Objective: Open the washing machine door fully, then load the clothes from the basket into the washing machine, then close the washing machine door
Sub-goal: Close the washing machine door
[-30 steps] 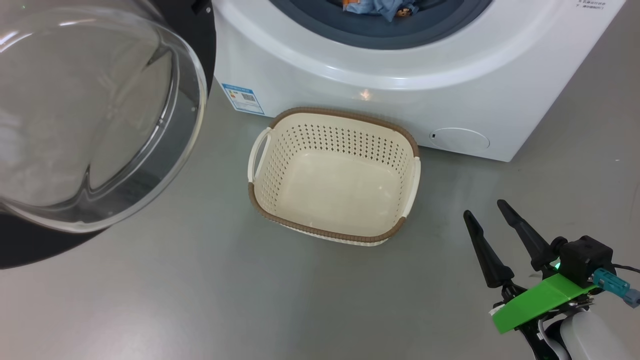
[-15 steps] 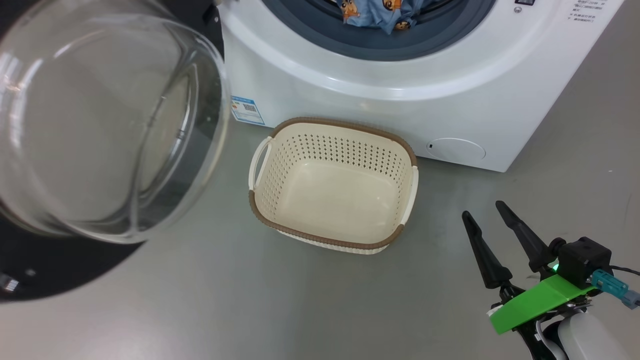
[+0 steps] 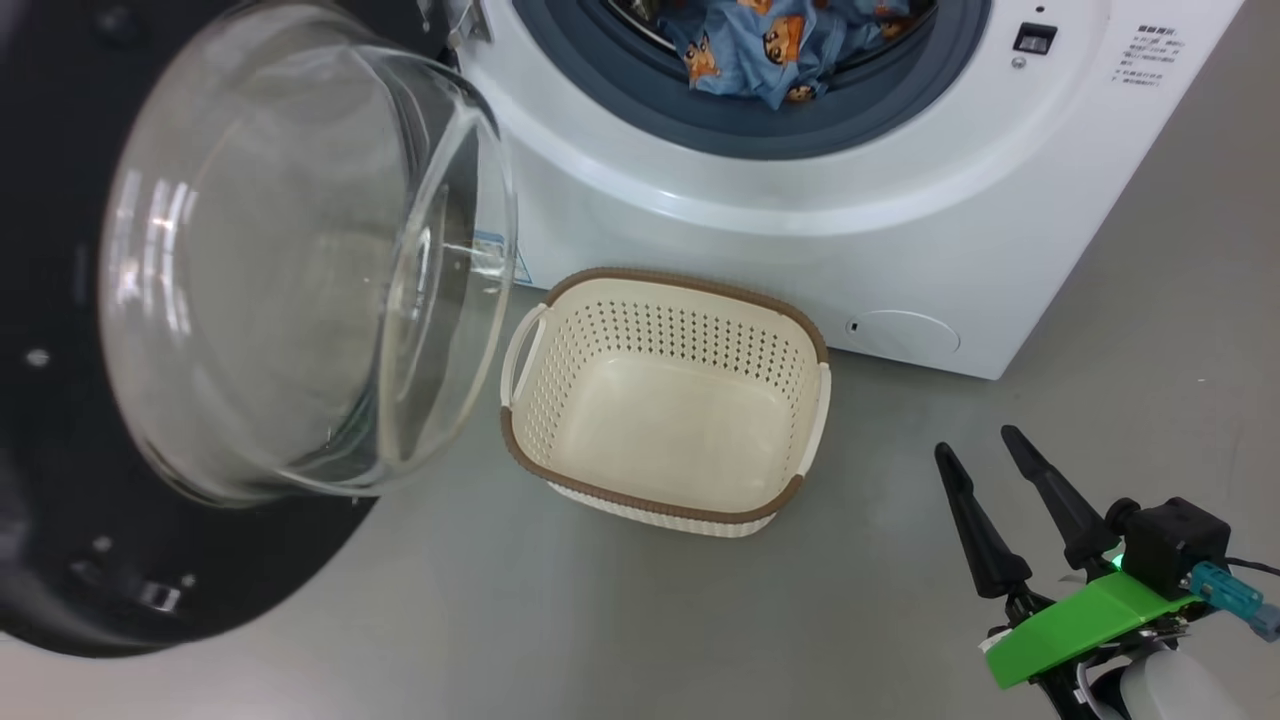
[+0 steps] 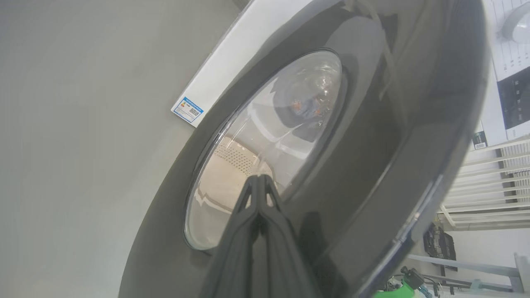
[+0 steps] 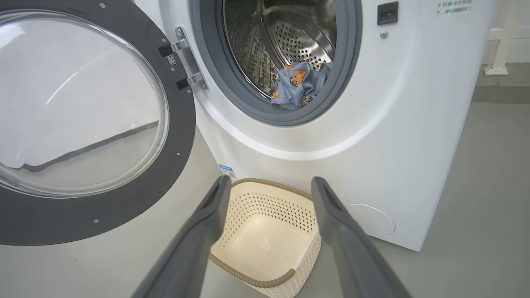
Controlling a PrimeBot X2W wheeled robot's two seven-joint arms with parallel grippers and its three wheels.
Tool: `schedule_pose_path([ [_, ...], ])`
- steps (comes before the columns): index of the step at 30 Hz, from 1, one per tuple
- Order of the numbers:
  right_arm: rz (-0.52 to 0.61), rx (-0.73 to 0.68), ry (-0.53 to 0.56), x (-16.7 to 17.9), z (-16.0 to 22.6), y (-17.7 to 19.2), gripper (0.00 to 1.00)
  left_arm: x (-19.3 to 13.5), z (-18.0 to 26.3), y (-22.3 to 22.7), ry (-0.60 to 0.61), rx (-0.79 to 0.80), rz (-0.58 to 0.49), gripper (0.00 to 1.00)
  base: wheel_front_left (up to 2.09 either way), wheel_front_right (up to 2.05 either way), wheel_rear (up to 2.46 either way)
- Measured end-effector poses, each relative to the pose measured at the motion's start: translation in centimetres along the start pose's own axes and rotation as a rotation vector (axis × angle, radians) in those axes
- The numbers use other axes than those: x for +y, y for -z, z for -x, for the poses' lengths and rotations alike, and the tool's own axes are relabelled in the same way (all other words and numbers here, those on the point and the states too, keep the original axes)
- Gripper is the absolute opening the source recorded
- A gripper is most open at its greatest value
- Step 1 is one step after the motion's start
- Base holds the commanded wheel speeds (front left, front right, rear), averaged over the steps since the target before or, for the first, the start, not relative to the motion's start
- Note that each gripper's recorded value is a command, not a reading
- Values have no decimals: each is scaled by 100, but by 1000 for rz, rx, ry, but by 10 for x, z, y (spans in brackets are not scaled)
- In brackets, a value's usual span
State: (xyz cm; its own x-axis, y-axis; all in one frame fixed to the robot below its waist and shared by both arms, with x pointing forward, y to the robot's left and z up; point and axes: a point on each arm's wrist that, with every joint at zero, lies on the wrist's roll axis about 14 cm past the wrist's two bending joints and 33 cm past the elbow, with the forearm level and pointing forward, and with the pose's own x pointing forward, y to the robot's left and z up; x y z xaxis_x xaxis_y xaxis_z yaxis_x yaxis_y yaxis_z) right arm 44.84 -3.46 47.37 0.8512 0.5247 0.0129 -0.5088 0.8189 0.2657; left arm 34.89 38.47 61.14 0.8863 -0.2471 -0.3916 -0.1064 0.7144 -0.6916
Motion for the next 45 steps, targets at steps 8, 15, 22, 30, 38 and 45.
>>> schedule_pose_path([
  [8,3,-5,46,-8,16,-4,100,-56,-10,28,203,112,-59,0,0,0,0],
  [15,8,-37,99,-21,28,-16,100,-93,-25,49,321,194,-122,0,0,0,0],
  [22,2,-45,159,-34,46,-18,100,-132,-44,72,455,264,-158,0,0,0,0],
  [30,4,-76,244,-53,68,-28,100,-179,-73,93,597,331,-192,0,0,0,0],
  [38,-1,-102,335,-73,91,-35,100,-227,-105,93,705,282,-225,0,0,0,0],
  [45,-4,-117,418,-90,112,-38,100,-255,-135,93,750,236,-238,0,0,0,0],
])
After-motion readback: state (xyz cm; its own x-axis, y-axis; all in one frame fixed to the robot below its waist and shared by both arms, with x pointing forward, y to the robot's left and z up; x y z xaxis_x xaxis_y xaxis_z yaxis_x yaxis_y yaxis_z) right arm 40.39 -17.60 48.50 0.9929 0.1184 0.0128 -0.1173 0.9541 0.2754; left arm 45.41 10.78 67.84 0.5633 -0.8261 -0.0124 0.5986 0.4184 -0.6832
